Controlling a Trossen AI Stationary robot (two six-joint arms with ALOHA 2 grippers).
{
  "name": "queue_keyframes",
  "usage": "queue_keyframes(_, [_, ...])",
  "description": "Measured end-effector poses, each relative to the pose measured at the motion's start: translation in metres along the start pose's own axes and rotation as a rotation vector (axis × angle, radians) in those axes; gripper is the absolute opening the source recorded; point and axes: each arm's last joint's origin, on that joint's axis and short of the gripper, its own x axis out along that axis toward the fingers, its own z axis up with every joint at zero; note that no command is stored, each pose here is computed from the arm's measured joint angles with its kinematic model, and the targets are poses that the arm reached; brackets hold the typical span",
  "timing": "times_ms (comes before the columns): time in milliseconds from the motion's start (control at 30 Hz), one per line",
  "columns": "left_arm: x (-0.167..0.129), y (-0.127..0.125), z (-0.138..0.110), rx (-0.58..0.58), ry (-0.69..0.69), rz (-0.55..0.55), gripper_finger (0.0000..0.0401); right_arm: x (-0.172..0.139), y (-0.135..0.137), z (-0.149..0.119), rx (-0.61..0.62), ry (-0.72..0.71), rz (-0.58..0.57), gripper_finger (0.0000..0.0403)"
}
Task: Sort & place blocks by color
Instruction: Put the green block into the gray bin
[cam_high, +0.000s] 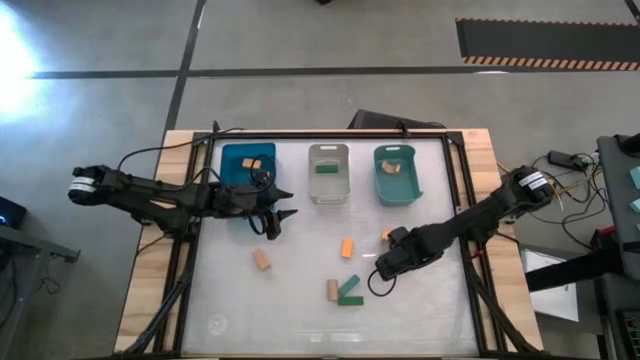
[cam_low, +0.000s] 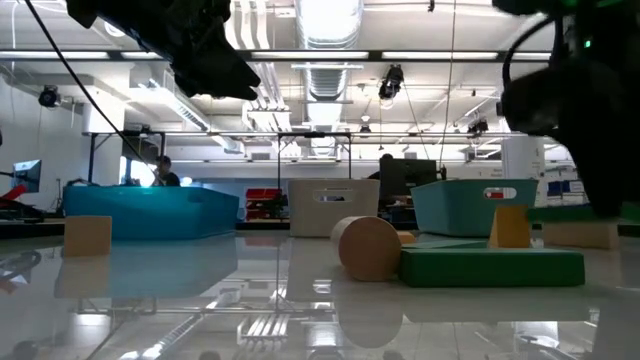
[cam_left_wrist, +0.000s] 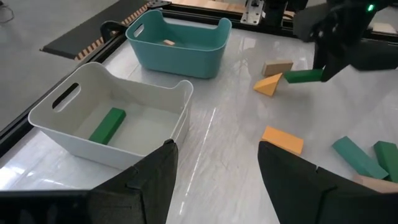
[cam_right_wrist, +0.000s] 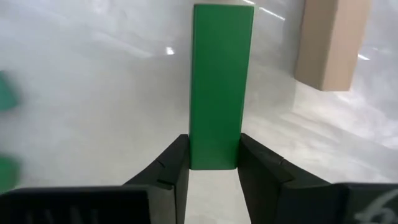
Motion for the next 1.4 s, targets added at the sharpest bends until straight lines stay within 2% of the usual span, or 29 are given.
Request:
queue_keyframes(200, [0.000,0.000,0.000,0.000,0.000,0.000,0.0207,-0.026,-0.008,-0.001,-0.035,-0.010,0.090,0.0096])
queue_keyframes(367, [0.000,0.000,0.000,-0.001,0.000,0.000,0.0207,-0.045,-0.015,0.002,-0.093,-0.076,0.155,0.0096])
queue_keyframes(633, [-0.001,0.000,0.005,0.049,-0.024,0.007,0.0207,-0.085,-0.014,0.027,-0.200,-0.232,0.096,0.0096])
queue_keyframes(833, [-0.006,-0.001,0.020,0.162,-0.113,0.011,0.0207,-0.116,0.004,0.068,-0.351,-0.317,0.092,0.0096])
queue_keyframes(967, [-0.012,0.000,0.024,0.151,-0.151,0.009,0.0207,-0.134,0.018,0.100,-0.448,-0.346,0.065,0.0096])
queue_keyframes(1133, [-0.019,0.003,0.019,0.146,-0.161,0.008,0.0207,-0.149,0.034,0.142,-0.590,-0.339,-0.023,0.0096])
queue_keyframes(1300, [-0.028,0.007,0.013,0.123,-0.168,0.005,0.0207,-0.153,0.047,0.185,-0.748,-0.303,-0.107,0.0096])
queue_keyframes(1400, [-0.033,0.010,0.007,0.116,-0.176,0.005,0.0207,-0.152,0.053,0.208,-0.854,-0.268,-0.109,0.0096])
